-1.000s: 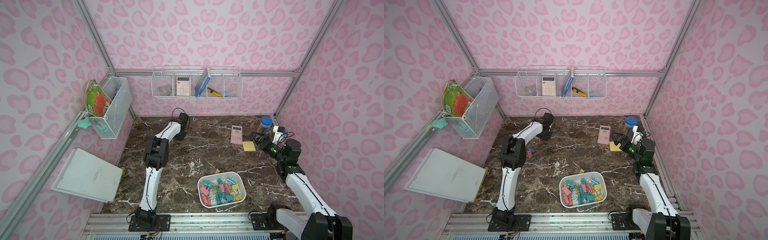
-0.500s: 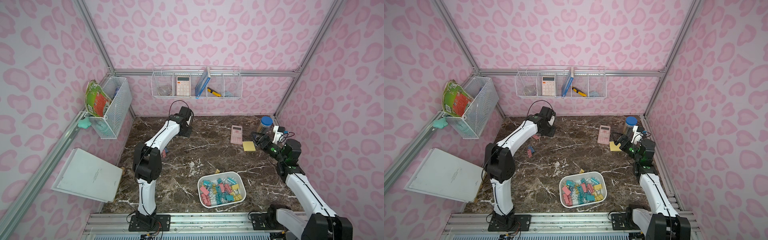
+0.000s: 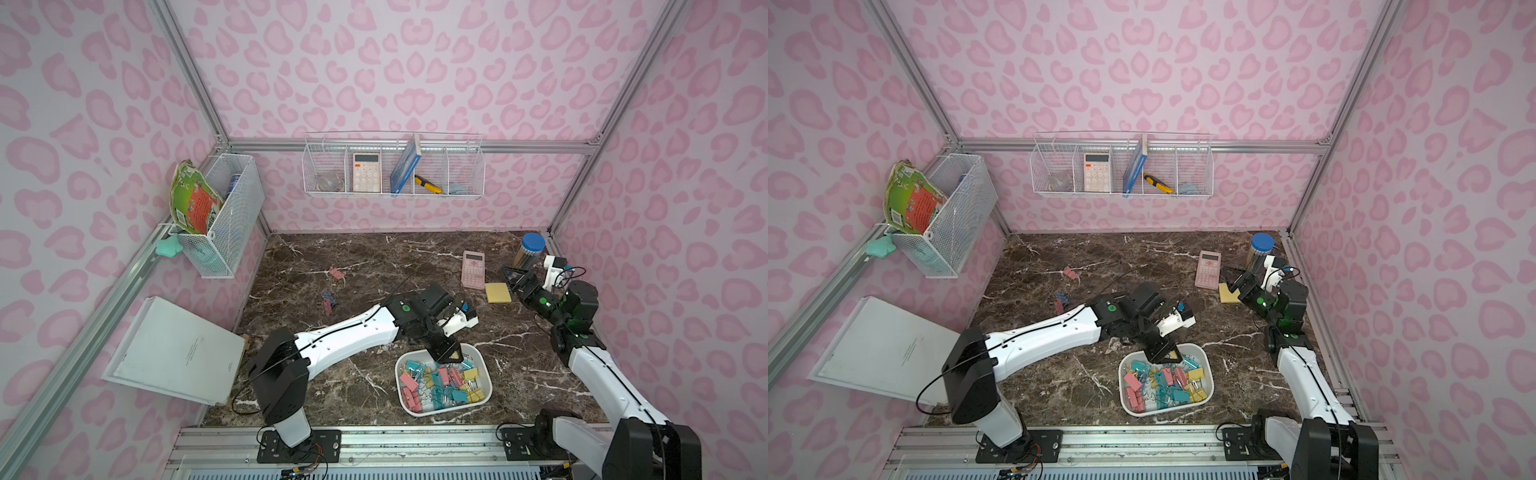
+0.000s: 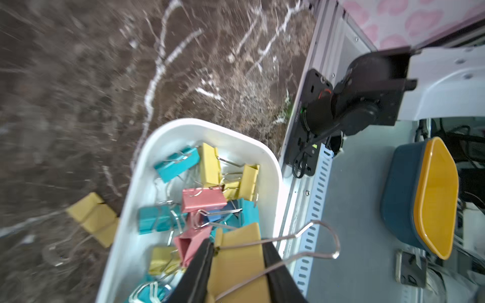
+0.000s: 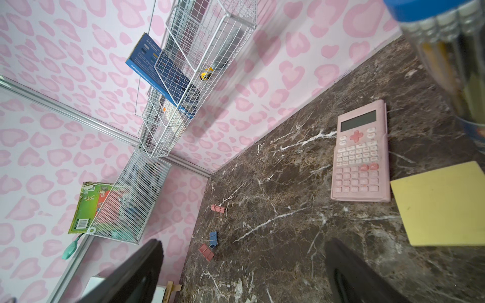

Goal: Put the binder clips in the storage box
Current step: Place the binder clip in the storage box, then pick up the binder clip at the center of the board.

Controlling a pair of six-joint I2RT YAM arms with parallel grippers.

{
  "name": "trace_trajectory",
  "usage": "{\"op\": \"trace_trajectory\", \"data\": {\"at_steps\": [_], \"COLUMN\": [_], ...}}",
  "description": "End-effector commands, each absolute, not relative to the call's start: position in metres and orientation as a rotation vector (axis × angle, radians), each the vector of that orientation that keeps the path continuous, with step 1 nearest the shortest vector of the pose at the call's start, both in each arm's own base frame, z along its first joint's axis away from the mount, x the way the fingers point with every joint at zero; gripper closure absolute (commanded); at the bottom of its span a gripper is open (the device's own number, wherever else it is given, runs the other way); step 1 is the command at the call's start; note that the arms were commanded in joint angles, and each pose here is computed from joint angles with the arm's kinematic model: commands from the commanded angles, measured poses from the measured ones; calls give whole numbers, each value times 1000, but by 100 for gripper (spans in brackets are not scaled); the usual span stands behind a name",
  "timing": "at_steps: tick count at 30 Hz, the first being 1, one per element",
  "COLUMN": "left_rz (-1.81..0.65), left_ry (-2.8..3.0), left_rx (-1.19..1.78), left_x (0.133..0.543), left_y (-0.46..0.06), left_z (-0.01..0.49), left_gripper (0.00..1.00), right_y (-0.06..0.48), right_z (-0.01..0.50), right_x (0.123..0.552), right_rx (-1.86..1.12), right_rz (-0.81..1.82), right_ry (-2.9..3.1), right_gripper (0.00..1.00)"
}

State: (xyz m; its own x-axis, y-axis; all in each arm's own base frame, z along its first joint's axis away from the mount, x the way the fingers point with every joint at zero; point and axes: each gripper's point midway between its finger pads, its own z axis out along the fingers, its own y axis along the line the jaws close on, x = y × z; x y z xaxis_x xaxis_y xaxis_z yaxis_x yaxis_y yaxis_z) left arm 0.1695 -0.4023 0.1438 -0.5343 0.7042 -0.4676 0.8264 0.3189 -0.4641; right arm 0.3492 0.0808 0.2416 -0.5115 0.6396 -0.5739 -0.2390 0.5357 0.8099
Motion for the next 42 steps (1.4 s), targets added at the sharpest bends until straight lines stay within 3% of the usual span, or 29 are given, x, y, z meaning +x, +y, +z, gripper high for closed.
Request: {"op": "trace_trajectory", "data": {"at_steps": [1, 2, 4, 6, 11, 13, 16, 20, 21, 22, 24, 28, 32, 38, 42], "left_rz": [-1095, -1105, -1087, -1016, -765, -510, -180, -51, -54, -67, -104, -105, -105, -197, -233], "left_ry": [2398, 2381, 2357, 2332, 2326, 2384, 2460, 2533, 2527, 2520, 2528, 2667, 2710, 2768, 2814], "left_rx": [1425, 1430, 1419, 1374, 1001, 573, 18, -394, -459, -500, -539, -536, -478, -50, 3], "left_x": [160, 159, 165, 179, 262, 330, 392, 428, 438, 449, 472, 504, 523, 533, 534], "left_y": [-418, -421, -424, -421, -368, -295, -166, -59, -42, -29, -14, -3, -7, -29, -34], "left_z": [138, 140, 146, 155, 190, 199, 190, 154, 146, 139, 130, 103, 83, 58, 40], "left_gripper": [63, 58, 35, 23, 24, 32, 35, 32, 29, 20, 3, 1, 6, 15, 22], "right_y": [81, 81, 80, 81, 81, 81, 82, 83, 84, 84, 83, 81, 77, 76, 76], "right_z": [246, 246, 245, 247, 251, 252, 250, 249, 248, 250, 250, 249, 247, 247, 251], "right_x": [348, 347, 348, 349, 349, 348, 347, 346, 347, 347, 348, 348, 349, 350, 351], "right_rx": [310, 307, 311, 311, 302, 298, 294, 290, 289, 284, 280, 279, 291, 289, 288], "right_rz": [1123, 1120, 1117, 1123, 1132, 1131, 1136, 1150, 1153, 1155, 1153, 1144, 1134, 1136, 1138], "right_ry": [1786, 1789, 1790, 1783, 1772, 1772, 1775, 1772, 1773, 1771, 1771, 1778, 1778, 1781, 1778], "right_gripper": [2, 2, 2, 2, 2, 2, 2, 2, 2, 2, 2, 2, 2, 2, 2]}}
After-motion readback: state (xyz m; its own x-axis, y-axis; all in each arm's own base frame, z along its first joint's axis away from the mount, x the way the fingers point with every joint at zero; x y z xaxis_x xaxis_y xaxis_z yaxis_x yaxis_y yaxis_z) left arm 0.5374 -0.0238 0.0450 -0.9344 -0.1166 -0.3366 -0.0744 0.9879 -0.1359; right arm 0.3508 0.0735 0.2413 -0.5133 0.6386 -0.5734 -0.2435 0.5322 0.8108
